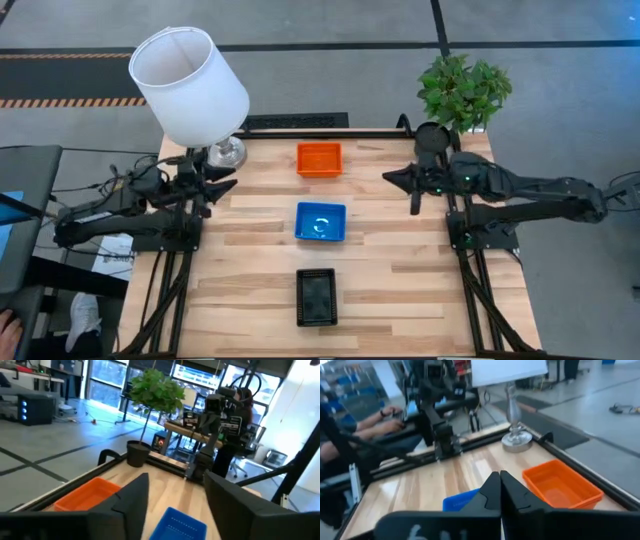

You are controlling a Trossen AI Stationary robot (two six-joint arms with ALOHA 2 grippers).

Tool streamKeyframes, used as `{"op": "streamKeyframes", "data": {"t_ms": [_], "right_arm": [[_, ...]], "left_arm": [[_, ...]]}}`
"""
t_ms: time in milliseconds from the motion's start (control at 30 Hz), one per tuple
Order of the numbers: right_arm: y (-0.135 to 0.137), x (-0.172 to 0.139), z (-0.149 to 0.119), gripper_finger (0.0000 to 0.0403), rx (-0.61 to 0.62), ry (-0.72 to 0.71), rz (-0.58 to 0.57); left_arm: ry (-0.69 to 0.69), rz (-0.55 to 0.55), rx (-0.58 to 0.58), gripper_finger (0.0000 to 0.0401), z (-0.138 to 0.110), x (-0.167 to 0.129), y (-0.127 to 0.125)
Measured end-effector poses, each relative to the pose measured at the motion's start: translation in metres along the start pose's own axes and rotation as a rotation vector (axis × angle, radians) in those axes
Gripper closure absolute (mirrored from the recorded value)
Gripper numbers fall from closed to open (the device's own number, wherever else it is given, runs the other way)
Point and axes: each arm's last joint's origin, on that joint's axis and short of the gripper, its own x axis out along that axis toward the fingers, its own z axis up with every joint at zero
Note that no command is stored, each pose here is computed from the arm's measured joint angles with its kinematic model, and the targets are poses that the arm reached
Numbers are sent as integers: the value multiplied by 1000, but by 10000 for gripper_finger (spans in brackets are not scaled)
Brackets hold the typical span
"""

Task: Stack baskets by color
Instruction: Return to Home Position

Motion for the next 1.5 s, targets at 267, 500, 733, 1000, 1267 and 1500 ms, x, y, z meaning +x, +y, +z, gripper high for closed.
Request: {"op": "streamKeyframes", "data": {"t_ms": [267, 500, 733, 1000, 1267, 1500], "right_arm": [[-17, -16, -35, 396, 34, -113, -1], [-24, -23, -63, 399, 77, -75, 9], [-31, -35, -92, 400, 148, -98, 18], [-38, -36, -124, 401, 211, -151, 40], [-42, -34, -140, 402, 200, -169, 44], [-43, -34, -146, 402, 162, -118, 21]], "left_arm": [[-13, -18, -34, 365, -38, 6, 11], [77, 22, -23, 396, -52, 7, 15], [75, 28, -33, 401, -53, 5, 16], [46, 23, -52, 401, -50, 5, 15], [-67, 26, -71, 401, -49, 11, 15], [-19, 8, -119, 401, -76, 15, 22]]}}
